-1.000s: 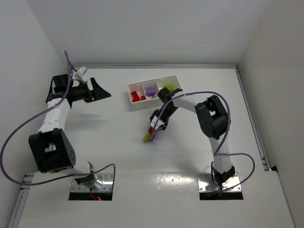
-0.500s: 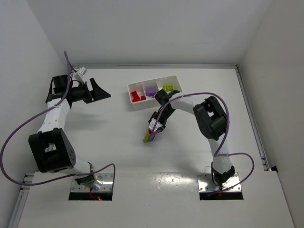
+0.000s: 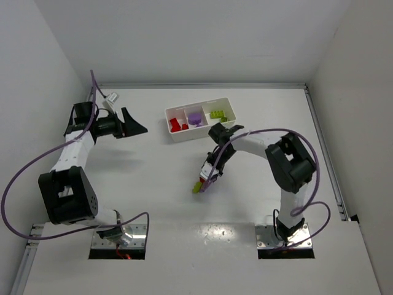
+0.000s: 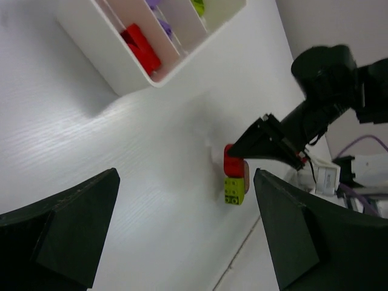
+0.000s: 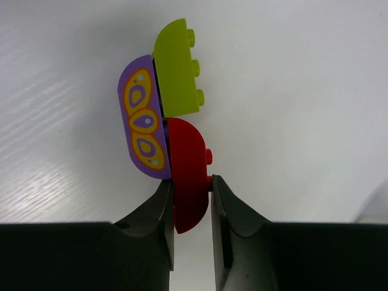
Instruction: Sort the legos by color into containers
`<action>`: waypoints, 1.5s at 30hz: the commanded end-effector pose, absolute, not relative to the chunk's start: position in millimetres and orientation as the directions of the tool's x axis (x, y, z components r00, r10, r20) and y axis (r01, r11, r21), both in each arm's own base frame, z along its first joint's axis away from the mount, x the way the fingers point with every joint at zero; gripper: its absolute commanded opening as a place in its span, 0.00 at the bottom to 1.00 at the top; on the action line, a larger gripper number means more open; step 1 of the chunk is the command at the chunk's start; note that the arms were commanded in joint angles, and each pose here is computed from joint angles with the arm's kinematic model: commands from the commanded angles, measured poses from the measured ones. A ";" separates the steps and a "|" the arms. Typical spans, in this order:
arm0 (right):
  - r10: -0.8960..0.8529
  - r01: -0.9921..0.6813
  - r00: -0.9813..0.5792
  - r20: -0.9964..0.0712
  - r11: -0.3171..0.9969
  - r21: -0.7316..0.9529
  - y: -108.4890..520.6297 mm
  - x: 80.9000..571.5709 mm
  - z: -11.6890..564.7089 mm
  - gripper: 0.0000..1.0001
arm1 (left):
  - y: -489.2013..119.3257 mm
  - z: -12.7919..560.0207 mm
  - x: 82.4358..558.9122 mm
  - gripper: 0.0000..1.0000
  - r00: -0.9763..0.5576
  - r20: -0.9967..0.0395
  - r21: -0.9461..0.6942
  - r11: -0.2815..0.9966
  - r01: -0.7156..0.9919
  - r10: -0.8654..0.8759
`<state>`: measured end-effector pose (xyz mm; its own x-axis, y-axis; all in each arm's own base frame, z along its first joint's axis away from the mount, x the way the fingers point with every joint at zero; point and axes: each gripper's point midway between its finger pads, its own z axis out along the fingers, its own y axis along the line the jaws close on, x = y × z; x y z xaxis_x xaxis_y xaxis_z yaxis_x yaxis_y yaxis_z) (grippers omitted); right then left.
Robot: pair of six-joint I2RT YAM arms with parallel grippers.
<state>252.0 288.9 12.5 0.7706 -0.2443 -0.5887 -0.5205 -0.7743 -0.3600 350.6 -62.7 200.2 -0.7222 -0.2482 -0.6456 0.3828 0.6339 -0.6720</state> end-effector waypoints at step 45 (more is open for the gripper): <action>-0.395 -0.654 -0.159 -0.905 0.729 -0.204 297.6 431.9 218.6 0.00 | -152.4 224.4 366.6 1.00 -0.494 -0.859 -0.362 0.839 0.407 -0.131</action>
<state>411.5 264.3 181.1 -0.1216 -0.5885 -0.7993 -0.6702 0.6427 -0.3713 331.4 -188.4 205.8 -0.5241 0.0803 -0.8479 0.6412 0.6924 -0.3308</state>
